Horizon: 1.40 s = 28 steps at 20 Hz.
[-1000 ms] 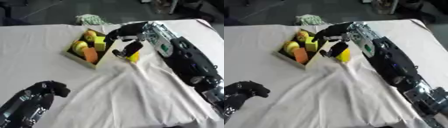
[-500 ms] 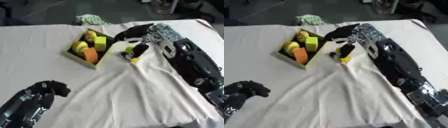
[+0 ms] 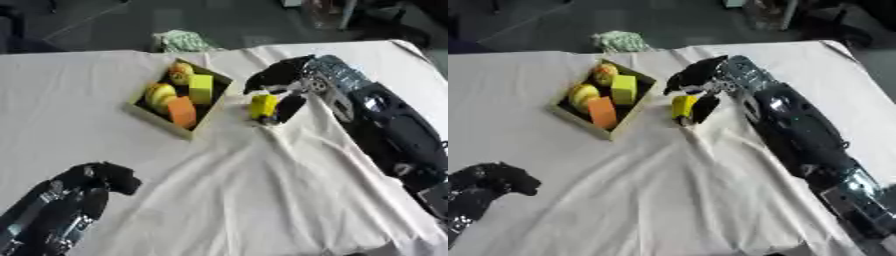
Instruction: Pick up objects on the table and place them in the box.
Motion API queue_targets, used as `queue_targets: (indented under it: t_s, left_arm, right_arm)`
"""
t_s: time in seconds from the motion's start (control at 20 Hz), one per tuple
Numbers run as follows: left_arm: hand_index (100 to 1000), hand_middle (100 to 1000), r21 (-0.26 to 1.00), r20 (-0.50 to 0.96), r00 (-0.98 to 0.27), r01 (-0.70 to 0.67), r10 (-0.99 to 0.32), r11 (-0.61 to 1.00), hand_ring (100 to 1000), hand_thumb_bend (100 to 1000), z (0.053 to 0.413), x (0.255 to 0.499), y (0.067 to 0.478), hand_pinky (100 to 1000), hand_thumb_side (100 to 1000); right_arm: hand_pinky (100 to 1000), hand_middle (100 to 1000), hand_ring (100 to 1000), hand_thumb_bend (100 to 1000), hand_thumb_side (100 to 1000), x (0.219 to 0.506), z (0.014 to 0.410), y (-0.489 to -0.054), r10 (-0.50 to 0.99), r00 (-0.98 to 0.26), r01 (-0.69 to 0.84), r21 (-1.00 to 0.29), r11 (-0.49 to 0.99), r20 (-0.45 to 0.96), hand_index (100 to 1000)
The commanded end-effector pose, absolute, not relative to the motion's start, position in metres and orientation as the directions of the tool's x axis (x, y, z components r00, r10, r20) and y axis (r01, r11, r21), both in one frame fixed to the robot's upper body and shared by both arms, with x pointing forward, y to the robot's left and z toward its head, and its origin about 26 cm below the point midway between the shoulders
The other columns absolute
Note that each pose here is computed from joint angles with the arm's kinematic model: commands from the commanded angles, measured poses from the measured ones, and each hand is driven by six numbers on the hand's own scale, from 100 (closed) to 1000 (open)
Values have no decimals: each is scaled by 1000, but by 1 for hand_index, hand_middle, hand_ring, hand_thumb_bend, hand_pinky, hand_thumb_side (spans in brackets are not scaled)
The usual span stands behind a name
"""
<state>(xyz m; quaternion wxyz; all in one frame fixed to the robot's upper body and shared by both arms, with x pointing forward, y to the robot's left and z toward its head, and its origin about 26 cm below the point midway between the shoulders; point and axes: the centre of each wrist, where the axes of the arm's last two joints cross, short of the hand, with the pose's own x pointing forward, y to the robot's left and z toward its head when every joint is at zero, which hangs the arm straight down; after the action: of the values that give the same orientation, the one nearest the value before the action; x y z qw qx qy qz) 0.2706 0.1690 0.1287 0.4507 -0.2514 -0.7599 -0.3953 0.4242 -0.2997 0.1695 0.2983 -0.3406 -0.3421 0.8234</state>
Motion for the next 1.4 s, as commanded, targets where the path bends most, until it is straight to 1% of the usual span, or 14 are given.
queue_targets:
  t_s: [0.05, 0.1, 0.25, 0.3, 0.35, 0.5, 0.55, 0.65, 0.8, 1.05, 1.1, 1.4]
  left_arm:
    - [784, 619, 397, 870, -493, 725, 23, 563, 747, 100, 136, 270, 172, 743, 646]
    - [784, 619, 397, 870, -493, 725, 23, 563, 747, 100, 136, 270, 172, 743, 647]
    - [784, 619, 397, 870, -493, 724, 22, 564, 747, 100, 136, 270, 172, 743, 646]
    - [784, 619, 396, 870, -493, 724, 21, 564, 747, 100, 136, 270, 172, 743, 646]
    - [784, 619, 396, 870, -493, 724, 21, 565, 746, 100, 136, 270, 172, 743, 646]
    - [784, 619, 396, 870, -493, 724, 21, 565, 746, 100, 136, 269, 172, 743, 646]
    - [784, 619, 396, 870, -493, 723, 21, 566, 746, 100, 136, 269, 172, 744, 647]
    - [784, 619, 395, 870, -492, 723, 21, 566, 746, 100, 136, 269, 173, 744, 647]
    - [784, 618, 394, 871, -491, 724, 20, 566, 745, 100, 135, 269, 172, 743, 649]
    - [784, 618, 393, 872, -489, 725, 21, 565, 745, 100, 135, 269, 172, 744, 647]
    - [784, 618, 393, 872, -489, 726, 23, 564, 745, 100, 135, 269, 172, 744, 648]
    - [784, 618, 392, 871, -490, 732, 32, 557, 744, 100, 136, 269, 170, 743, 645]
  right_arm:
    - [743, 926, 867, 313, 722, 426, 176, -307, 688, -596, -258, -713, -652, -413, 945]
    - [738, 920, 860, 317, 716, 427, 173, -308, 685, -595, -257, -707, -659, -422, 942]
    - [691, 859, 793, 343, 621, 427, 170, -310, 678, -589, -247, -702, -668, -439, 921]
    - [667, 835, 766, 354, 568, 428, 169, -311, 678, -587, -240, -704, -668, -443, 908]
    - [615, 784, 717, 363, 544, 428, 169, -310, 678, -583, -229, -710, -665, -447, 876]
    - [539, 726, 644, 352, 528, 428, 174, -309, 690, -564, -184, -746, -640, -453, 825]
    - [515, 707, 621, 328, 507, 427, 175, -308, 695, -558, -169, -759, -629, -453, 812]
    - [492, 685, 599, 296, 482, 427, 180, -307, 706, -550, -133, -788, -602, -446, 801]
    - [462, 658, 573, 279, 465, 426, 191, -305, 709, -549, -65, -824, -563, -442, 791]
    - [441, 641, 555, 226, 425, 426, 212, -296, 706, -560, 28, -861, -507, -434, 785]
    - [439, 640, 554, 204, 405, 427, 216, -292, 704, -566, 47, -870, -491, -428, 786]
    - [415, 628, 533, 149, 347, 435, 236, -254, 671, -625, 161, -907, -388, -398, 780]
